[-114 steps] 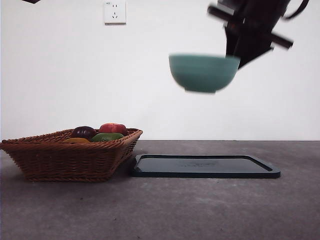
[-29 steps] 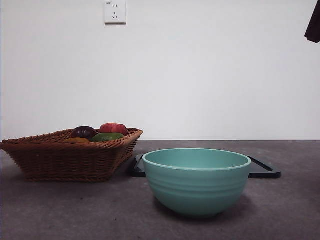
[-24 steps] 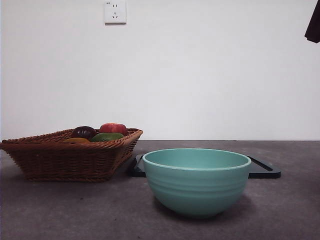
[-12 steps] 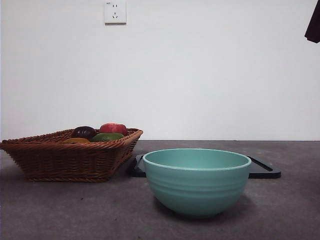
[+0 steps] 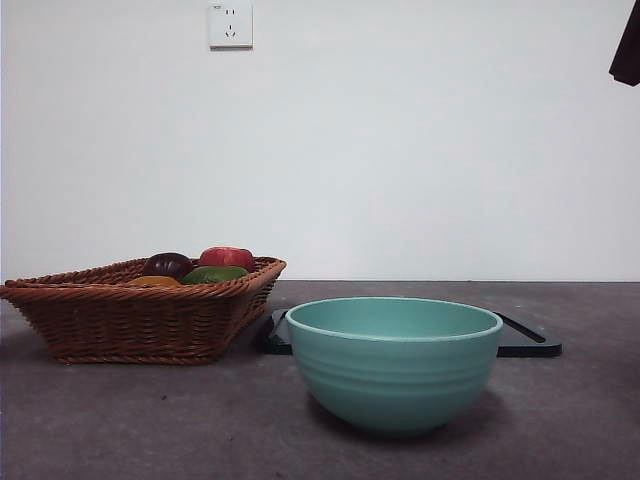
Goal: Pick up the wifruite, put it on the bowl, pick up the plate, put it on desk
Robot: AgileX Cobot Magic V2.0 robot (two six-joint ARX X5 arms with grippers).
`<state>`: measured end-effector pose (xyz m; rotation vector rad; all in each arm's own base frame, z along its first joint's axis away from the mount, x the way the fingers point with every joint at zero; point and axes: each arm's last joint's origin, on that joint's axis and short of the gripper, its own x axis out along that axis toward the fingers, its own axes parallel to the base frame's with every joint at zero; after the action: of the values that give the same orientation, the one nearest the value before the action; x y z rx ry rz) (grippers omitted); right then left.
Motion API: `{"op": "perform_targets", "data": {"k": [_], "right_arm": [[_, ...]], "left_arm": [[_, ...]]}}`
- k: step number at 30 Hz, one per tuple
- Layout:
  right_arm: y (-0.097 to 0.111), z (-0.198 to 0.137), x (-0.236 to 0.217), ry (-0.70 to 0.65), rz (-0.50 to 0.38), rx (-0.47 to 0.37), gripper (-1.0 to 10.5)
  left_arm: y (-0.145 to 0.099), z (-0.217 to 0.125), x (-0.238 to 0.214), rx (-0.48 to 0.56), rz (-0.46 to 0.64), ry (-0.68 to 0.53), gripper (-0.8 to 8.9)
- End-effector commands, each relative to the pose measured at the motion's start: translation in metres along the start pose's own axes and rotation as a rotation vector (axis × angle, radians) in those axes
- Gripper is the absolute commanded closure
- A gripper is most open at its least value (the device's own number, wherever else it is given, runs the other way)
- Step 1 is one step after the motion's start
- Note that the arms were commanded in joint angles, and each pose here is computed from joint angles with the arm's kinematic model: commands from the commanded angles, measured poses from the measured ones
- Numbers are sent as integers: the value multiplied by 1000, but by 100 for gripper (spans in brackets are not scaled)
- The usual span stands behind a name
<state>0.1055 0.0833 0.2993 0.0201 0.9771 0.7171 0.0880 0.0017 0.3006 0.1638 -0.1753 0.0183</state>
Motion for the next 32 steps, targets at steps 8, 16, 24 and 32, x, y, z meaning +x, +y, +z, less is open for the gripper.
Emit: {"op": "perform_targets", "data": {"k": [8, 16, 24, 32], "right_arm": [[2, 4, -2, -14, 7, -22, 940], [2, 4, -2, -14, 7, -22, 940], [2, 4, -2, -15, 7, -22, 940], [2, 4, -2, -15, 7, -22, 940]], "left_arm": [[-9, -92, -12, 7, 99, 143, 804], [-16, -133, -15, -30, 90, 223, 804], [-18, -150, -19, -35, 71, 371, 804], [-18, -149, -19, -64, 75, 367, 804]]}}
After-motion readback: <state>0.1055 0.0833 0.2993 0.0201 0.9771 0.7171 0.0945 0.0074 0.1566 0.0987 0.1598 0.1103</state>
